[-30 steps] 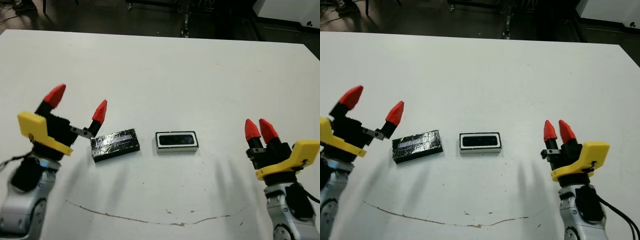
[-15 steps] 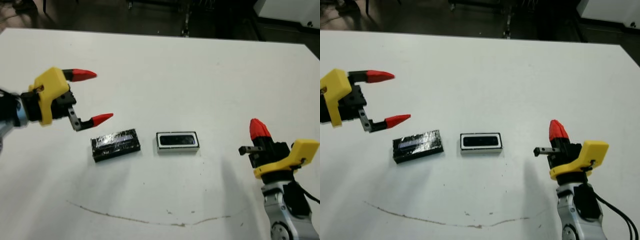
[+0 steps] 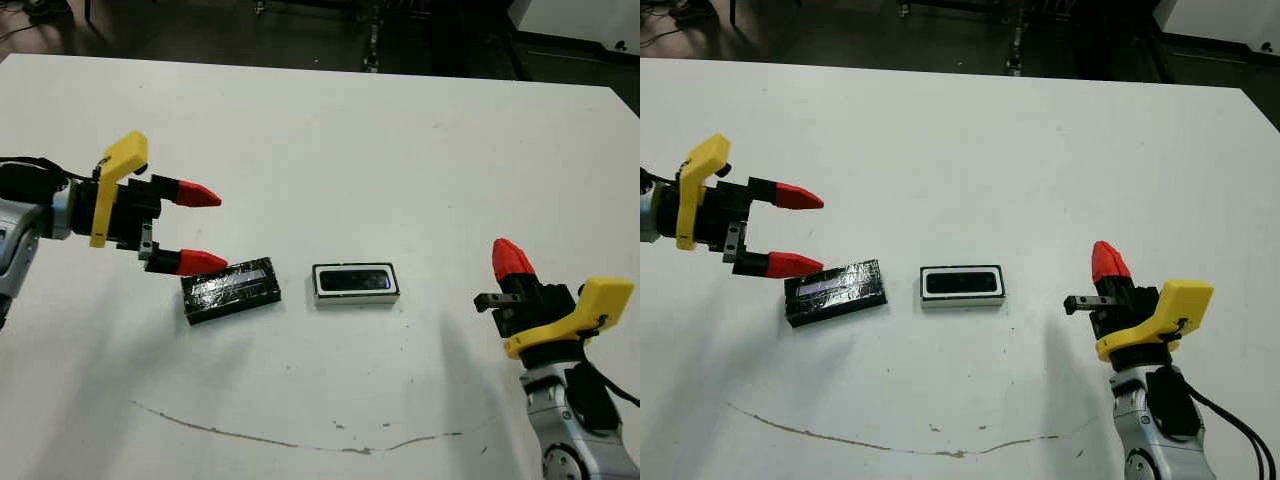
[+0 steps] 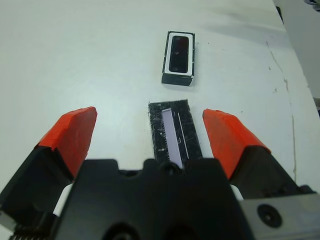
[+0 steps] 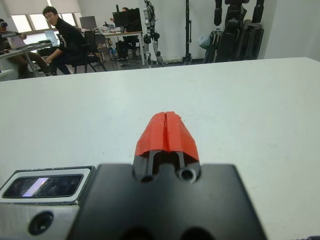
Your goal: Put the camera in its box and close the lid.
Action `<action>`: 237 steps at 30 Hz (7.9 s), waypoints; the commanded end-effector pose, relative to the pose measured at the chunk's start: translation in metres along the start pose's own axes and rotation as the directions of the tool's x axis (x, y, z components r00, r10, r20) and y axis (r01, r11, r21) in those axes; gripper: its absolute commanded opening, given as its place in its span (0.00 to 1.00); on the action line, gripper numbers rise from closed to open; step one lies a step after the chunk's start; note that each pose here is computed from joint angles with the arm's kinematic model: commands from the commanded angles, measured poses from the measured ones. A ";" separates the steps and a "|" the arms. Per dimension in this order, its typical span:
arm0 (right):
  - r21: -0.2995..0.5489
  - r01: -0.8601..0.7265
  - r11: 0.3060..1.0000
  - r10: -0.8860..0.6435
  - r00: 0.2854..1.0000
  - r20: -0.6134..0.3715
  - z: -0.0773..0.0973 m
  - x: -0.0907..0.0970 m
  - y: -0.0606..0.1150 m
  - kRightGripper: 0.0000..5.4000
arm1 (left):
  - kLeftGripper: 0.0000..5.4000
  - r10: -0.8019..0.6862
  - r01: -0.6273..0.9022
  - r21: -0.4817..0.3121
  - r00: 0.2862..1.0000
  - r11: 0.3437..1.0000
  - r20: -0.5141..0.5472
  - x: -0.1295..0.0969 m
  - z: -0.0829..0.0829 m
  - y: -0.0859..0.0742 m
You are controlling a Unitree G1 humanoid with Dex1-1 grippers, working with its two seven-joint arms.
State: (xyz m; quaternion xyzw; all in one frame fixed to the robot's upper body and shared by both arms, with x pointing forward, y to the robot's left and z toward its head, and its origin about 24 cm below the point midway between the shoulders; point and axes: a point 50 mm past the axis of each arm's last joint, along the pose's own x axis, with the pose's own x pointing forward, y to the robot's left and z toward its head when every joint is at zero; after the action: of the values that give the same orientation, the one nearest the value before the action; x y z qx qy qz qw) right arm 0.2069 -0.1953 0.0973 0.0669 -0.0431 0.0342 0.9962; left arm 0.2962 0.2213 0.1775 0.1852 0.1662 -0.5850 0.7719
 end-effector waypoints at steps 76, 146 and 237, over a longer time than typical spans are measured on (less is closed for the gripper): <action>-0.019 -0.008 1.000 0.008 1.000 -0.004 0.005 -0.005 0.004 0.00 | 1.00 0.070 0.000 0.147 0.879 0.989 -0.472 0.039 -0.029 -0.025; -0.003 -0.002 1.000 0.002 1.000 -0.018 0.004 -0.004 0.008 0.00 | 0.59 -0.001 -0.017 -0.096 0.983 0.995 -0.183 0.080 -0.007 -0.029; 0.012 -0.005 1.000 0.005 1.000 -0.031 0.004 -0.005 0.005 0.00 | 0.59 -0.335 0.338 -0.017 0.925 0.941 -0.179 0.216 0.002 -0.075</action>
State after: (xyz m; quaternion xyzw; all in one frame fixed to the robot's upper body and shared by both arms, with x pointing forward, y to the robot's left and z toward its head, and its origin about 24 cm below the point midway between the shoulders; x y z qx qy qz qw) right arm 0.2025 -0.1891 0.1043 0.0766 -0.0368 0.0407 0.9955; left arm 0.3064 0.0457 0.0959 0.2440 0.2242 -0.6330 0.6996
